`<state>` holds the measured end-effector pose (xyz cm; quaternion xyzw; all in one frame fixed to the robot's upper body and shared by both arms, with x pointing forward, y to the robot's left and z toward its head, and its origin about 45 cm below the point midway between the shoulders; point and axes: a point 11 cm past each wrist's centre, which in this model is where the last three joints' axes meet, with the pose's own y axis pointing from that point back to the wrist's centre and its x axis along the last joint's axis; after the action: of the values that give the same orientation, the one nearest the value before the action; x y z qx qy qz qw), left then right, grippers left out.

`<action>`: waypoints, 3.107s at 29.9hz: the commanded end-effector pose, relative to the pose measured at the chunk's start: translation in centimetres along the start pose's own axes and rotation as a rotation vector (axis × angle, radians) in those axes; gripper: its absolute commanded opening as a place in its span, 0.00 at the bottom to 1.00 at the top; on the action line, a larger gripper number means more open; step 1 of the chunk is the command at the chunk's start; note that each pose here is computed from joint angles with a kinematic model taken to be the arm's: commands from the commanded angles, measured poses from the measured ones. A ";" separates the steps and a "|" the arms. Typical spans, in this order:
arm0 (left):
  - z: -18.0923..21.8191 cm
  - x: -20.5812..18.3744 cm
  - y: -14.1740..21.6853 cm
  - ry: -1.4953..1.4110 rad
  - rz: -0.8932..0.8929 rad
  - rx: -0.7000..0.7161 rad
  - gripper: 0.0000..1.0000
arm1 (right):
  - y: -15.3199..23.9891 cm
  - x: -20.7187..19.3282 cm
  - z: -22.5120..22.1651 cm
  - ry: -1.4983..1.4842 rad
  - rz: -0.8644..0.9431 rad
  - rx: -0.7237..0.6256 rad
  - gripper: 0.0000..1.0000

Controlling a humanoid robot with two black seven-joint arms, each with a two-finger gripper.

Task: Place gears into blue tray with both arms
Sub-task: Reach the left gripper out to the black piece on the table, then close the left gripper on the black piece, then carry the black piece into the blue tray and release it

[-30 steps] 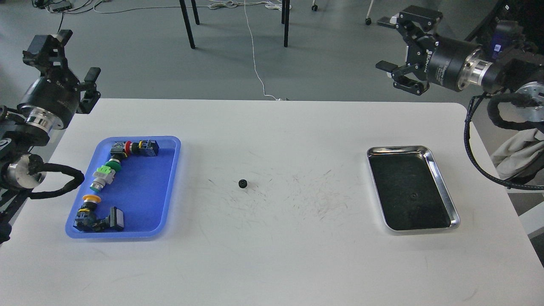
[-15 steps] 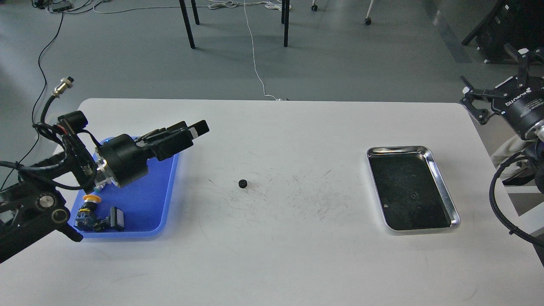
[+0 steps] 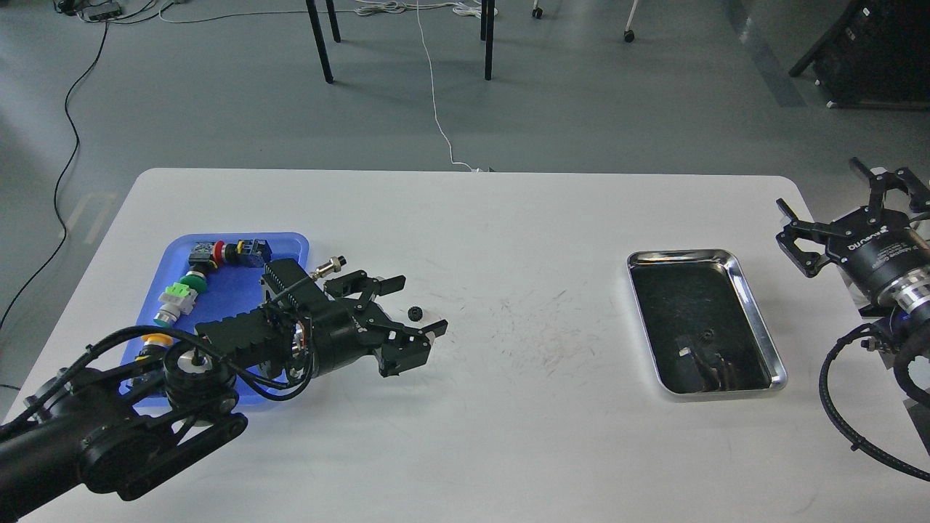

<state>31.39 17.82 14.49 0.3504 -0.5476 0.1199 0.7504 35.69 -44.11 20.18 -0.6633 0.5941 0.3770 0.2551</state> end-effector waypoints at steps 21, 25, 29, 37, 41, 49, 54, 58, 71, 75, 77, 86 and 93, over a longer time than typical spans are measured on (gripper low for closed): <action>-1.5 -4.8 -4.1 0.088 0.027 0.122 0.93 | 0.6 1.1 1.5 0.012 0.028 -0.047 0.94; -1.7 -5.4 -4.3 0.094 0.017 0.138 0.90 | 0.6 1.1 1.5 0.013 0.029 -0.047 0.94; -2.5 -6.1 -4.0 0.096 -0.004 0.169 0.84 | 0.6 1.1 1.5 0.026 0.028 -0.050 0.94; -3.2 -6.5 -3.7 0.095 -0.016 0.197 0.61 | 0.6 1.1 1.5 0.027 0.028 -0.051 0.94; -3.3 -6.6 -3.7 0.095 -0.018 0.207 0.45 | 0.6 1.1 1.5 0.027 0.027 -0.051 0.94; -3.1 -6.8 -3.7 0.100 -0.021 0.203 0.11 | 0.6 1.1 1.4 0.028 0.028 -0.049 0.94; -2.7 -6.1 -4.2 0.099 -0.002 0.193 0.06 | 0.6 1.1 1.3 0.029 0.028 -0.047 0.94; -3.7 -4.2 -3.2 0.065 0.030 0.194 0.06 | 0.6 1.0 1.3 0.039 0.026 -0.050 0.94; -11.9 3.0 11.0 -0.236 0.009 0.331 0.06 | 0.3 0.7 1.2 0.043 0.017 -0.048 0.94; -14.2 2.2 14.7 -0.237 0.014 0.403 0.06 | 0.3 0.7 1.2 0.046 0.017 -0.051 0.94; -14.9 -0.7 16.5 -0.181 -0.020 0.450 0.06 | 0.4 0.7 1.2 0.063 0.016 -0.060 0.94; -16.2 -6.6 16.8 -0.069 -0.063 0.531 0.06 | 0.3 0.6 1.2 0.084 0.012 -0.067 0.94; -15.3 -8.4 14.3 -0.020 -0.060 0.522 0.06 | 0.3 0.6 1.2 0.083 0.013 -0.065 0.94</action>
<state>31.47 40.76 10.74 0.5529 -0.4977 0.2303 0.6273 35.13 -43.64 19.08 -0.6826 0.5960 0.3695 0.2056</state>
